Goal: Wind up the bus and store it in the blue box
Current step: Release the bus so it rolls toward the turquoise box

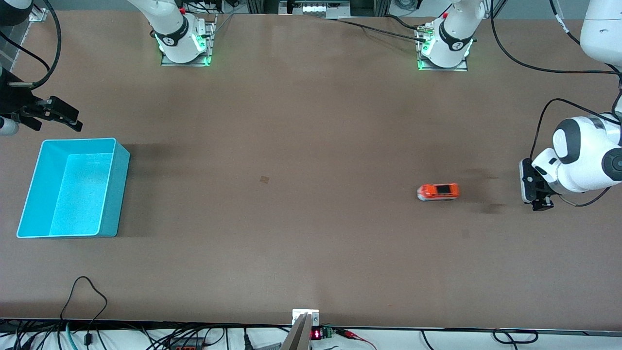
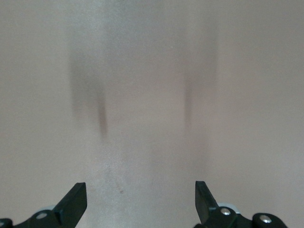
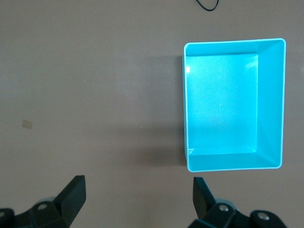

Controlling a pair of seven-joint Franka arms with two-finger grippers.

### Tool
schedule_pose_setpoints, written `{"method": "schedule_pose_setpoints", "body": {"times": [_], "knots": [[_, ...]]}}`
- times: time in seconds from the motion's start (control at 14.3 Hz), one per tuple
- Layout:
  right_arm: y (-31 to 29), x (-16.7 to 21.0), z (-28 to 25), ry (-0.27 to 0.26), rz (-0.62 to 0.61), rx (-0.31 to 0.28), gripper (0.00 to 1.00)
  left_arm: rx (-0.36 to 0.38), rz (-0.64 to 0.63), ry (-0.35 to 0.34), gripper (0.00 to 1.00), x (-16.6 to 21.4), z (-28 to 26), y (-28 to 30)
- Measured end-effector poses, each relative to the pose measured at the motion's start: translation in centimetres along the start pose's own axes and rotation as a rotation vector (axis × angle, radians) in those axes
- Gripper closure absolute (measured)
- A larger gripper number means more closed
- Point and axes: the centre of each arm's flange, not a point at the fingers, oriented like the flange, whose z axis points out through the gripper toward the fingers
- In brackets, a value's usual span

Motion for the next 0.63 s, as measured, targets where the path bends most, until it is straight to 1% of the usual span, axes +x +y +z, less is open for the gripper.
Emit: {"method": "schedule_pose_setpoints", "body": {"times": [0.21, 0.63], "knots": [[0.0, 0.0, 0.0, 0.004, 0.001, 0.0, 0.0, -0.021, -0.023, -0.002, 0.0, 0.4, -0.6, 0.2], [0.2, 0.2, -0.2, 0.021, 0.004, -0.001, 0.0, -0.017, -0.036, -0.008, 0.0, 1.2, -1.6, 0.1]]}}
